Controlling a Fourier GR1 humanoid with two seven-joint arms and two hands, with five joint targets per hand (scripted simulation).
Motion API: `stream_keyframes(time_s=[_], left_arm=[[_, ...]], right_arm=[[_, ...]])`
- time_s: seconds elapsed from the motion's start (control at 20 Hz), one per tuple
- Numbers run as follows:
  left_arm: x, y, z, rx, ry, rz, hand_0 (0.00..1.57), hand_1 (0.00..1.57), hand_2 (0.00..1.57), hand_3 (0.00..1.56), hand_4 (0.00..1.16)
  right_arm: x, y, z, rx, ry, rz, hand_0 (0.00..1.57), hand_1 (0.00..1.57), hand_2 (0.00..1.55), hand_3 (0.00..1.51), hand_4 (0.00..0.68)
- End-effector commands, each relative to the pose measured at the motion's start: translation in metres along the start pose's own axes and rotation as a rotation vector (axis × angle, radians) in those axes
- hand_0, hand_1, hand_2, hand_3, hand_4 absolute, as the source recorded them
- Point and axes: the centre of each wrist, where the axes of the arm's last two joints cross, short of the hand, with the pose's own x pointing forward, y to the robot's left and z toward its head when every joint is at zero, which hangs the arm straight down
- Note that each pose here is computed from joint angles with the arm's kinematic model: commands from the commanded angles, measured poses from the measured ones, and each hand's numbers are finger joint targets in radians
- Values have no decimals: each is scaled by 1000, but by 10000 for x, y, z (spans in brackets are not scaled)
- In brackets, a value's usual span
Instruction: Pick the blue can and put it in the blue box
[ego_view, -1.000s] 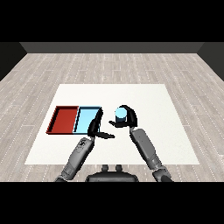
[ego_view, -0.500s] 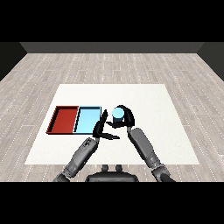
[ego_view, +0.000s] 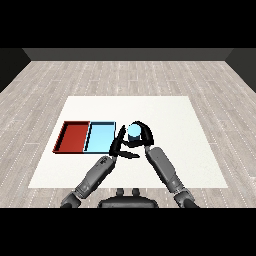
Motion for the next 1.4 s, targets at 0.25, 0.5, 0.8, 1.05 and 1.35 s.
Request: stream_keyframes(time_s=[0.25,0.5,0.8,1.05,1.35], left_arm=[[-5,-64,-57,-6,10,-15,0,0,0,0,0],[33,-87,-75,-20,18,-18,0,0,0,0,0],[26,5,-241,-22,39,-18,0,0,0,0,0],[-122,-135,42,-30,25,-25,0,0,0,0,0],[9,-214,-262,-42,32,-36,0,0,0,0,0]], right_arm=[[-30,203,4,21,-16,-31,1430,1430,1457,1374,552],[130,117,-103,24,-15,-24,1427,1427,1462,1378,553],[28,230,136,30,-2,-16,1440,1440,1465,1380,531],[123,419,167,59,-21,-15,1461,1461,1461,1370,535],[-84,557,157,67,-10,-11,1443,1443,1447,1360,483]])
